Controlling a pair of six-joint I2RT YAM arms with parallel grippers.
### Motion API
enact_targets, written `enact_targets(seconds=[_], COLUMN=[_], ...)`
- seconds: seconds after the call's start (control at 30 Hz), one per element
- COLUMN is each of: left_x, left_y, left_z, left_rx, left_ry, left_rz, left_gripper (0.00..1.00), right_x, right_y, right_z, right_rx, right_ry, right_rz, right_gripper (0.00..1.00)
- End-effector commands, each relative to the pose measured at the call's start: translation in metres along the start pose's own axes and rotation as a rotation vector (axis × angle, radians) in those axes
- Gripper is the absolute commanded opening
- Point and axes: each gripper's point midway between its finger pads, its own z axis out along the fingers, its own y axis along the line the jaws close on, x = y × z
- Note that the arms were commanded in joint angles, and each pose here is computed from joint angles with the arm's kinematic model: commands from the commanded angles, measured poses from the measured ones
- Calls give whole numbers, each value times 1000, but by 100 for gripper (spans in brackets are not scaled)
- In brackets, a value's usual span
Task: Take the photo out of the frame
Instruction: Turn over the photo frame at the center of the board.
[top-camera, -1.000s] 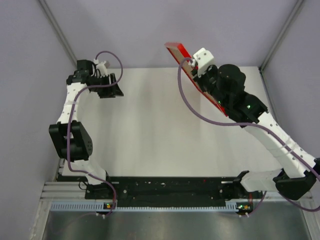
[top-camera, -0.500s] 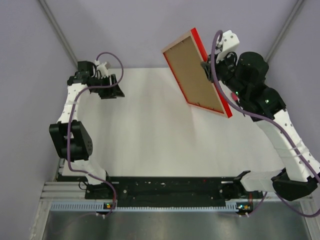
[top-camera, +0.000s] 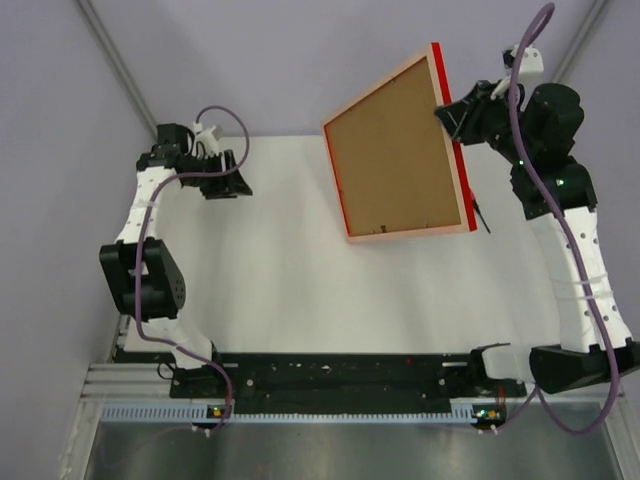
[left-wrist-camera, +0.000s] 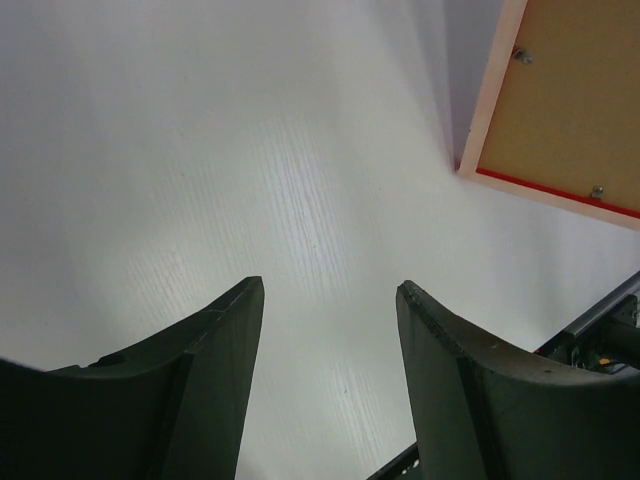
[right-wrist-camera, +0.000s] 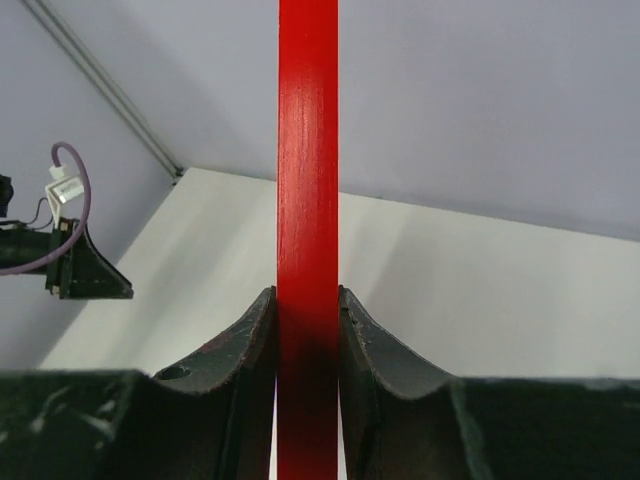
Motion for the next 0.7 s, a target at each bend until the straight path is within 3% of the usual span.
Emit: enact_targets(seconds=[0.0, 0.3, 0.67], left_x=[0, 6, 19], left_y=[-4, -2, 14], left_z=[10, 50, 91], left_rx=[77, 184, 138], left_ry=[-1, 40, 118], left_rz=[36, -33, -97], left_gripper=[62, 61, 60], right_x=[-3, 69, 151], right_y=[1, -45, -75], right_z=[7, 24, 33], right_rx=[-125, -87, -22], right_ry=[-19, 115, 248], right_rz=[162, 265, 321], right_gripper=[0, 0, 0])
